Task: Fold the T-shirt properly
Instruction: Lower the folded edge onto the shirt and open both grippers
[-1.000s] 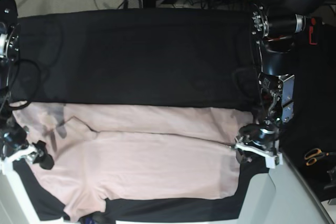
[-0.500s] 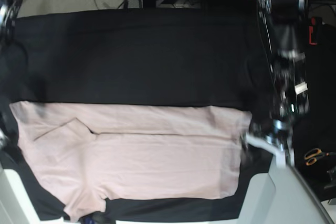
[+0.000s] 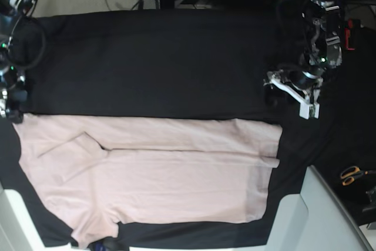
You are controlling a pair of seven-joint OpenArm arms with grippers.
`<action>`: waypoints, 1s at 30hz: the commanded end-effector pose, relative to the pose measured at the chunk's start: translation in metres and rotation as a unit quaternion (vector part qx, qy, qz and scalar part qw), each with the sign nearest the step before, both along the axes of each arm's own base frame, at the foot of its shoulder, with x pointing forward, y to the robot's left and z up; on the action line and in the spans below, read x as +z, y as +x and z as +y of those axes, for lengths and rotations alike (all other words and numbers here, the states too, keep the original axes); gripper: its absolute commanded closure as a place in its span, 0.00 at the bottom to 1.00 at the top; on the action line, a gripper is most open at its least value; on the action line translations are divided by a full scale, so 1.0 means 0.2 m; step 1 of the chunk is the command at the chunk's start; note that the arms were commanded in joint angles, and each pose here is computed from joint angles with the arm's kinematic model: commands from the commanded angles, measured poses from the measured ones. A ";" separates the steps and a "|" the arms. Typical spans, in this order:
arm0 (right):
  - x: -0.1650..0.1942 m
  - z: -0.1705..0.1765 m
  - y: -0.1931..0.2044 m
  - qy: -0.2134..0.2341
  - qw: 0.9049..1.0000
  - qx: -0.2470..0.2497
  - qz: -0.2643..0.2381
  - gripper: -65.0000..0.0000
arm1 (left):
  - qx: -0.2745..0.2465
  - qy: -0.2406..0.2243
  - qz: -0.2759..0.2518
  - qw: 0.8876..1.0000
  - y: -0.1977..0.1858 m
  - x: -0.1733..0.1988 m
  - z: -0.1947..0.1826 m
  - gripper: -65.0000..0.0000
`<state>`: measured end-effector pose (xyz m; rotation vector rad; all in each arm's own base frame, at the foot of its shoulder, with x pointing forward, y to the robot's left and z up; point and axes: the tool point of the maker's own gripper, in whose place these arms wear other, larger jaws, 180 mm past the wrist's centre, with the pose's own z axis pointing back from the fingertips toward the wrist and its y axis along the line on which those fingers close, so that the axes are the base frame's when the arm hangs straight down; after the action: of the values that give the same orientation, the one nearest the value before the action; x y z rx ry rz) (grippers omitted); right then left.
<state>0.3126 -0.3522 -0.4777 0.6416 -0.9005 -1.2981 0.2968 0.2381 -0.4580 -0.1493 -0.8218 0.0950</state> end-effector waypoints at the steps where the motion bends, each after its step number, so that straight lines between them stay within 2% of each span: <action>1: 0.03 -0.06 0.03 -0.007 1.000 -0.014 -0.007 0.31 | 0.010 -0.006 -0.033 0.999 0.08 0.08 0.02 0.38; 3: 0.00 -0.04 0.06 0.006 1.000 -0.025 -0.002 0.31 | 0.037 -0.034 -0.042 0.998 0.08 0.10 0.05 0.38; 7: 0.00 0.00 0.16 -0.020 1.000 0.001 0.013 0.31 | 0.109 -0.112 -0.058 0.986 0.07 0.10 0.12 0.38; 13: 0.03 0.03 0.24 -0.040 0.999 0.019 0.010 0.33 | 0.118 -0.124 -0.057 0.984 0.06 0.09 0.12 0.38; 15: 0.03 0.03 0.24 -0.039 0.999 0.019 0.010 0.47 | 0.119 -0.128 -0.056 0.983 0.06 0.09 0.11 0.38; 20: 0.03 0.03 0.24 -0.039 0.999 0.019 0.010 1.00 | 0.123 -0.143 -0.061 0.980 0.08 0.09 0.06 0.38; 23: 0.03 0.03 0.23 -0.038 0.999 0.021 0.012 0.97 | 0.126 -0.155 -0.064 0.978 0.09 0.08 0.02 0.38; 25: 0.02 0.04 0.23 -0.038 0.999 0.021 0.013 0.99 | 0.126 -0.163 -0.070 0.976 0.13 0.10 -0.01 0.38; 30: 0.01 0.04 0.22 -0.037 0.999 0.022 0.016 1.00 | 0.143 -0.187 -0.053 0.971 0.17 0.02 -0.05 0.38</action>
<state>0.3453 -0.3312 -0.4905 0.5725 -0.8457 -1.2365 0.3214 0.2209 -0.4681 -0.3935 -0.8699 0.5258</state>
